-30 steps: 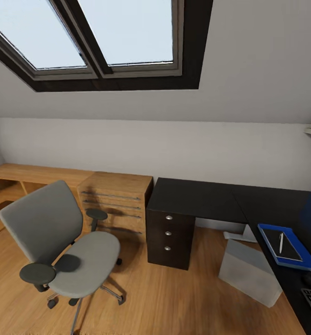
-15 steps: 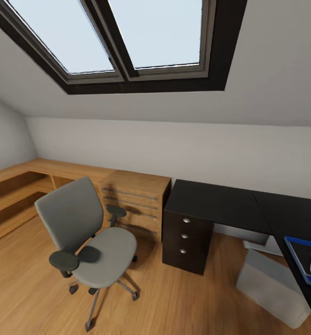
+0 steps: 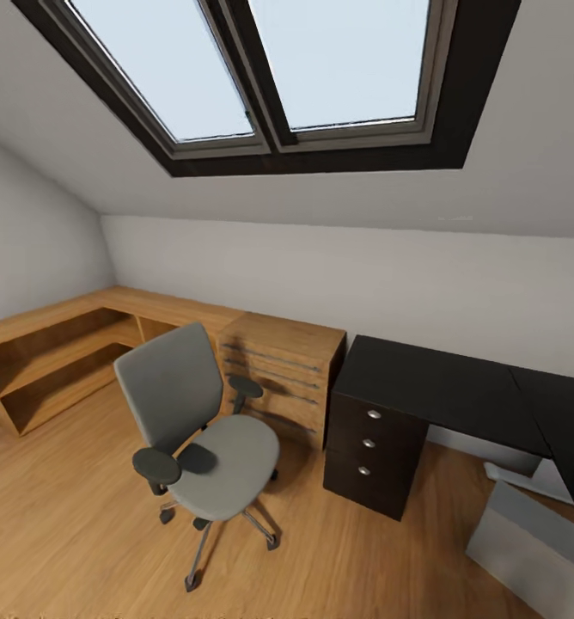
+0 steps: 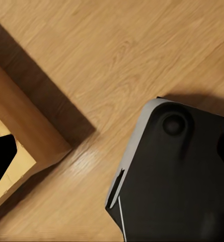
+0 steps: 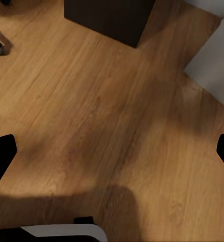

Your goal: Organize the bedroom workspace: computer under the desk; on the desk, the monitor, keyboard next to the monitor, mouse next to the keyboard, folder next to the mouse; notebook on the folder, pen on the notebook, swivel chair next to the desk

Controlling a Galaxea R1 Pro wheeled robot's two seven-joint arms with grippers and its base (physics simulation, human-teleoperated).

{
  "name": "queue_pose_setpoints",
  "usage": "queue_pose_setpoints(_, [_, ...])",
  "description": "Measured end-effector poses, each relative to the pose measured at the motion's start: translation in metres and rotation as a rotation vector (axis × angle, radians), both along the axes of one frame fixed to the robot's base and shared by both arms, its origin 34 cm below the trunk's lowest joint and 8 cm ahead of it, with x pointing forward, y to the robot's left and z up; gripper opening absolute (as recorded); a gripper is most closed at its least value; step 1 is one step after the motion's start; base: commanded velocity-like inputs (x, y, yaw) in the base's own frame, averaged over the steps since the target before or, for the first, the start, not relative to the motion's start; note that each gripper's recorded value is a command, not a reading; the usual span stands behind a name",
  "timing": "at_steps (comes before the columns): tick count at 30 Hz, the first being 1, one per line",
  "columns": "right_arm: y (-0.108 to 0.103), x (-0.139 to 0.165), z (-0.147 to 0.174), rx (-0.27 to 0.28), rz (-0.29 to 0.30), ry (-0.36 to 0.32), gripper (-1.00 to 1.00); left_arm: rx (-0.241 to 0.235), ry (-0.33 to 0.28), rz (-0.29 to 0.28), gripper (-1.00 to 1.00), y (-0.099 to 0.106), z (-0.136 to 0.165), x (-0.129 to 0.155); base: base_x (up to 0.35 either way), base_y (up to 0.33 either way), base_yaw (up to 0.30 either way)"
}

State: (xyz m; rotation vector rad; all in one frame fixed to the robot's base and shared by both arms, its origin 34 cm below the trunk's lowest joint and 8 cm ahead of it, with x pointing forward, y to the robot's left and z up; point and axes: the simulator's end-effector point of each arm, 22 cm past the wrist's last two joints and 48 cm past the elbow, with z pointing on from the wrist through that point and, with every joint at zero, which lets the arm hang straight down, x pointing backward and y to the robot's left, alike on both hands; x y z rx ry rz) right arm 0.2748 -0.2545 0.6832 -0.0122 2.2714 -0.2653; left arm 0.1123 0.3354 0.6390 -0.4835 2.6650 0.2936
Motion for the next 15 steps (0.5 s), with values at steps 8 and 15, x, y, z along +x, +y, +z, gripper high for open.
queue_pose_setpoints(8, [-0.001,-0.007,0.004,-0.001,0.002,0.014,1.0,-0.004,0.014,-0.001,1.0,-0.003,0.006,-0.008,0.0,0.0,0.014])
queue_pose_setpoints(15, [0.0,-0.009,0.009,0.0,0.001,0.012,1.0,-0.003,0.016,-0.001,1.0,-0.002,0.011,-0.011,0.0,0.0,0.165])
